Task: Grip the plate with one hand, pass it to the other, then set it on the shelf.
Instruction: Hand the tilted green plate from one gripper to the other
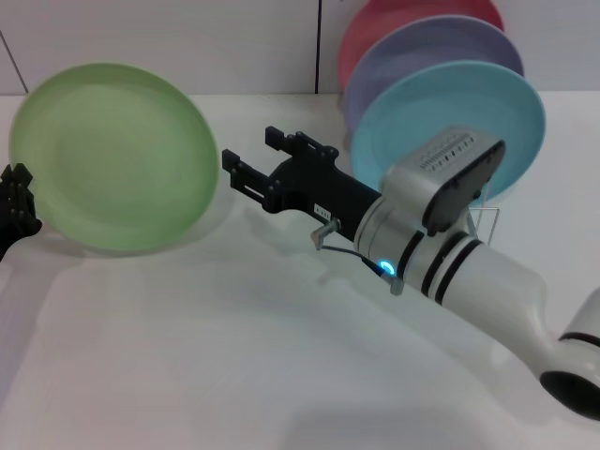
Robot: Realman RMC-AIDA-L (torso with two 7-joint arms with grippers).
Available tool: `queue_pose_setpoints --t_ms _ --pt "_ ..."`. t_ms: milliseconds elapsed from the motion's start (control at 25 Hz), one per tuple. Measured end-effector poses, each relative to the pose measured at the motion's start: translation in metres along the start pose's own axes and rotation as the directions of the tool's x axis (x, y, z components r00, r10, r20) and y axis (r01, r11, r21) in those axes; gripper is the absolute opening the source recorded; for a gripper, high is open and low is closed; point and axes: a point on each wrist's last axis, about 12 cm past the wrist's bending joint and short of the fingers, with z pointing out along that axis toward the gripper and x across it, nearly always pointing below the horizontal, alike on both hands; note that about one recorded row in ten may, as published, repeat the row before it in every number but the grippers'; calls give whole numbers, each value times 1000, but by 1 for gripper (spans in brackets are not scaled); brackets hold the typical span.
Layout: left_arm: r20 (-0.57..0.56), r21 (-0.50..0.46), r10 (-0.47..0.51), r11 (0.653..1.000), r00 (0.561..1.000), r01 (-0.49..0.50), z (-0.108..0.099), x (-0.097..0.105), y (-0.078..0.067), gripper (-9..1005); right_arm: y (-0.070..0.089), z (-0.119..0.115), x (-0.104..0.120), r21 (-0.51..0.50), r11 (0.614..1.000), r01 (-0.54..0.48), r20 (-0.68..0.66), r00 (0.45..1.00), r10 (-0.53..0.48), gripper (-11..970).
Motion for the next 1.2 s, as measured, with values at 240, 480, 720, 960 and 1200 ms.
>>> queue_pose_setpoints --t_ms 240,480,720,960,1200 --pt "1 -2 -5 1000 1000 5 -1 1 0 43 -3 5 -4 9 1000 13 -3 1000 -13 701" --pt "-2 11 -8 1000 1000 8 -1 2 -3 43 -4 10 -6 17 1000 16 -18 1000 -16 700" --pt "-3 31 -10 999 1000 10 -1 2 -7 44 -4 10 -4 20 1000 14 -35 999 -13 701" --pt "-7 54 -10 998 1000 10 5 2 -12 44 -4 8 0 27 1000 10 -50 999 -8 702" --pt "-4 65 -10 998 1000 10 9 1 -15 44 -5 8 1 31 1000 5 -61 998 -3 701"
